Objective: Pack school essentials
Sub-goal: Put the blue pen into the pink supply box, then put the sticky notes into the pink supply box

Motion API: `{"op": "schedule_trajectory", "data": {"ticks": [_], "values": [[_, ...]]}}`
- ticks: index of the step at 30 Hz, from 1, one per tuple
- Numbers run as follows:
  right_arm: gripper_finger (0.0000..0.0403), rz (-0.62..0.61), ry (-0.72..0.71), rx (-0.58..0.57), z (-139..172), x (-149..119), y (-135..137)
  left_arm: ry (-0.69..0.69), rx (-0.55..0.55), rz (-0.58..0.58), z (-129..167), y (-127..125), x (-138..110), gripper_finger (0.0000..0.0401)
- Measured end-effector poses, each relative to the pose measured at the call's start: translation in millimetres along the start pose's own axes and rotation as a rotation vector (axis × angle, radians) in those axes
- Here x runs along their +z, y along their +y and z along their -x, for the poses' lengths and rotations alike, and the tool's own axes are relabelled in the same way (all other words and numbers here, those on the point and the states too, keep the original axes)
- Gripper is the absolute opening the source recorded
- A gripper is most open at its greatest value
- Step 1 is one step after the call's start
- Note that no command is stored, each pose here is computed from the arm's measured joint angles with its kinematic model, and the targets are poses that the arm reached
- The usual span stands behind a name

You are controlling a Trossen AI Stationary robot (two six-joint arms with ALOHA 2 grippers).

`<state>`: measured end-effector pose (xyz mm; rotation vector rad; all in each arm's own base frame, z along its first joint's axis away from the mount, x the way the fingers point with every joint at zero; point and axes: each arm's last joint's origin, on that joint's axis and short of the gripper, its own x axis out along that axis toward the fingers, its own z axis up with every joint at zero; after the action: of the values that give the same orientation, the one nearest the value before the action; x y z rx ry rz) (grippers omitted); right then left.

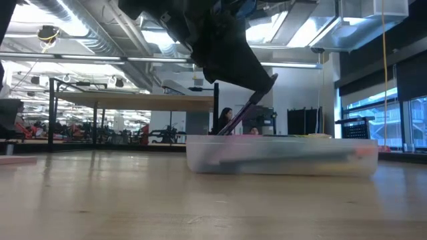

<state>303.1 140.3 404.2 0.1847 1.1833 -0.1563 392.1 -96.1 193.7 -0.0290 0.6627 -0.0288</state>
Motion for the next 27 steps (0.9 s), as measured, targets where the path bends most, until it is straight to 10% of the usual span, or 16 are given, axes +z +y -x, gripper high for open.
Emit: {"op": "schedule_trajectory", "data": {"ticks": [19, 27], "values": [[0.0004, 0.000, 0.000, 0.000, 0, 0, 0, 0.053, -0.010, 0.052, 15, 2, 2, 0.0085], [0.0004, 0.001, 0.000, 0.000, 0, 0, 0, 0.253, 0.053, 0.307, 71, 9, 1, 0.0085]]}}
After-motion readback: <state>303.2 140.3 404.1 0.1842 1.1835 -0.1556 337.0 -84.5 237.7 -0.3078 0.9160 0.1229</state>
